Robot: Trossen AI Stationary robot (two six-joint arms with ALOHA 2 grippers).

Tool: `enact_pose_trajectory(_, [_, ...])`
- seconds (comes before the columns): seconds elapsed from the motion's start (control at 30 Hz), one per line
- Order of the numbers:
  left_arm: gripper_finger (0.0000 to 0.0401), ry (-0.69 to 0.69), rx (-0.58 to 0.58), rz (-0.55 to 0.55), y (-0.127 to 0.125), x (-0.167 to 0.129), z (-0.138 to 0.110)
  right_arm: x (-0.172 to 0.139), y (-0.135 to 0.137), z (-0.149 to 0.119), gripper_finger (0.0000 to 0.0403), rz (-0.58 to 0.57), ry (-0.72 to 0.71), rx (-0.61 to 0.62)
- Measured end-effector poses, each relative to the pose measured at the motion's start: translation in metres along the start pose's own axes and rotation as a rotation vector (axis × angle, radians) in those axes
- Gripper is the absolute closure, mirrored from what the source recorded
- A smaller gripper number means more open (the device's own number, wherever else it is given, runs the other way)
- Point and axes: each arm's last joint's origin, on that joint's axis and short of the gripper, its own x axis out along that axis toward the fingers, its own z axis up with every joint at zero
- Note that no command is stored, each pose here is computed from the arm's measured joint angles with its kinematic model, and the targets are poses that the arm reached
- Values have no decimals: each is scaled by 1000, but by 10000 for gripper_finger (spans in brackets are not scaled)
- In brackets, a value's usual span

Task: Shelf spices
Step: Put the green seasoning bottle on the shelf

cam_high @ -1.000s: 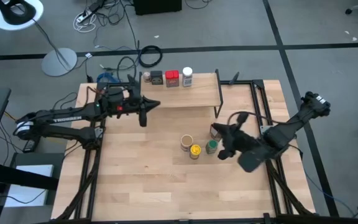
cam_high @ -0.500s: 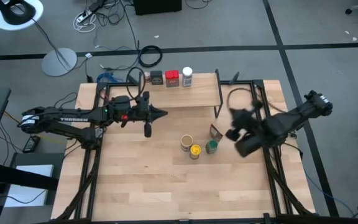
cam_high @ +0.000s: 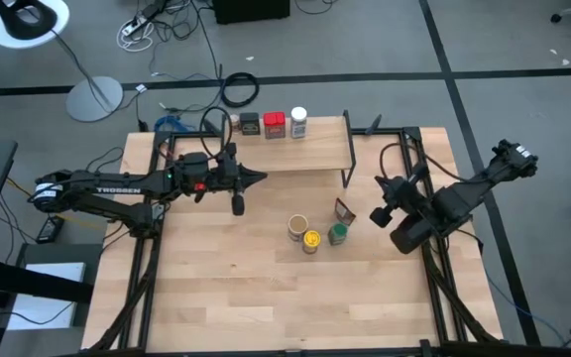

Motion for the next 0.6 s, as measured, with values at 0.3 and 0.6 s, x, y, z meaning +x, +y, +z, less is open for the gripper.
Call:
enact_pose_trajectory(0.3, [401,-5,-11,-1,0,0,0,14,21,17,401,181,-17,-59])
enact_pose_trajectory(0.6, [401,-3,-48,-7,-1,0,0,22,62,36,402,583,-23,-67])
